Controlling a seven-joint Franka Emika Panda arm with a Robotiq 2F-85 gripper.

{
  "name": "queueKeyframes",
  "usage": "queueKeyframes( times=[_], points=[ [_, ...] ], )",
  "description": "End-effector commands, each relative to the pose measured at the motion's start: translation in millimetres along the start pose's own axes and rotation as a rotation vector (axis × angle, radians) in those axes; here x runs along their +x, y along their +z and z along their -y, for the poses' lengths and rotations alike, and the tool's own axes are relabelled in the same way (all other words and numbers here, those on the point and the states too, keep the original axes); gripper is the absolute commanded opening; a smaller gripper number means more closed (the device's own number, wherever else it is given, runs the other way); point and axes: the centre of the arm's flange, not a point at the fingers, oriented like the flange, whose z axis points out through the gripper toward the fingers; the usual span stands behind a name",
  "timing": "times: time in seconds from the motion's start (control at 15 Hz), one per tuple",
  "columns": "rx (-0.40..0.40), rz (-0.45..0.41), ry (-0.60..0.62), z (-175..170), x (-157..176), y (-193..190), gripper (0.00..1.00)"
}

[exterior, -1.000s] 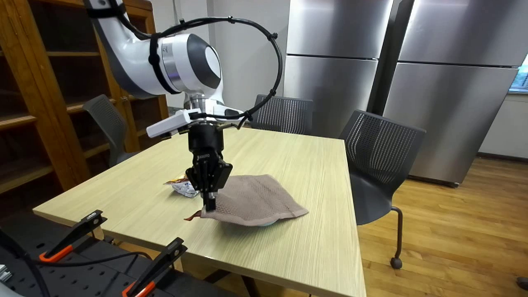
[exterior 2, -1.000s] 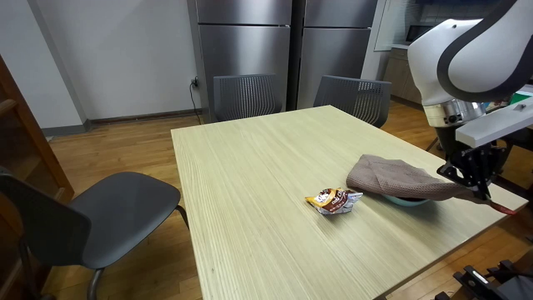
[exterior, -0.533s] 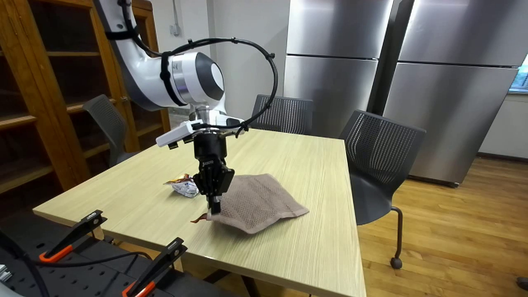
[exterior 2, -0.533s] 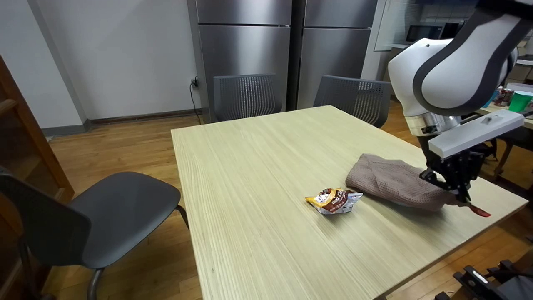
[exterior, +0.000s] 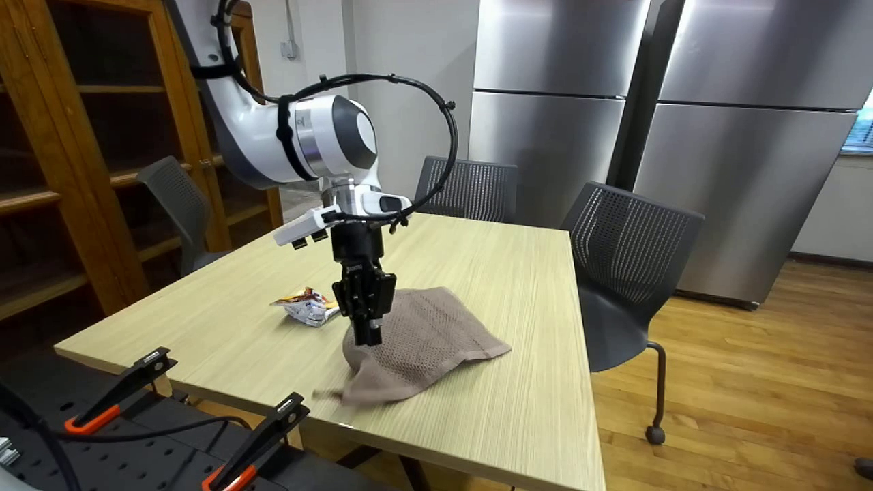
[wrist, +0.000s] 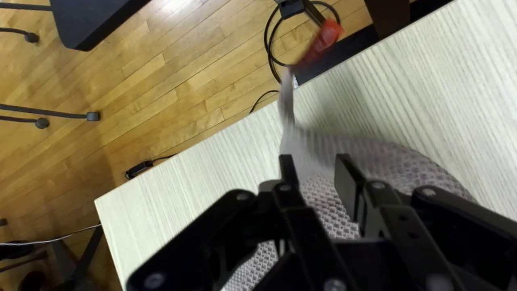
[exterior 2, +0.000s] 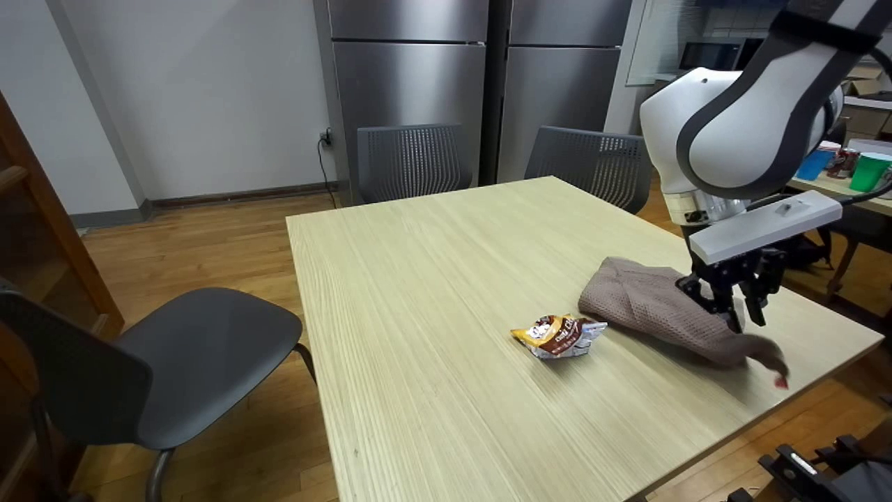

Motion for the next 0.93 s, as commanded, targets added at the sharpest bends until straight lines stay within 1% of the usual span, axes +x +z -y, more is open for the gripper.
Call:
queueKeyframes(
  times=[0.0,0.2,0.33,0.53,0.8,0.87],
  points=[
    [0.042,-0.027,0.043,-3,4,-12,0.62],
    [0.087,-0.036,0.055,-6,9,-19,0.86],
    [0.131,-0.047,0.051,-9,11,-23,0.99],
    [0.217,-0.078,0.051,-14,17,-30,1.0],
    [0.28,-0.093,-0.021,-29,18,-38,1.0],
    [0.288,-0.106,-0.061,-35,16,-41,1.0]
  ],
)
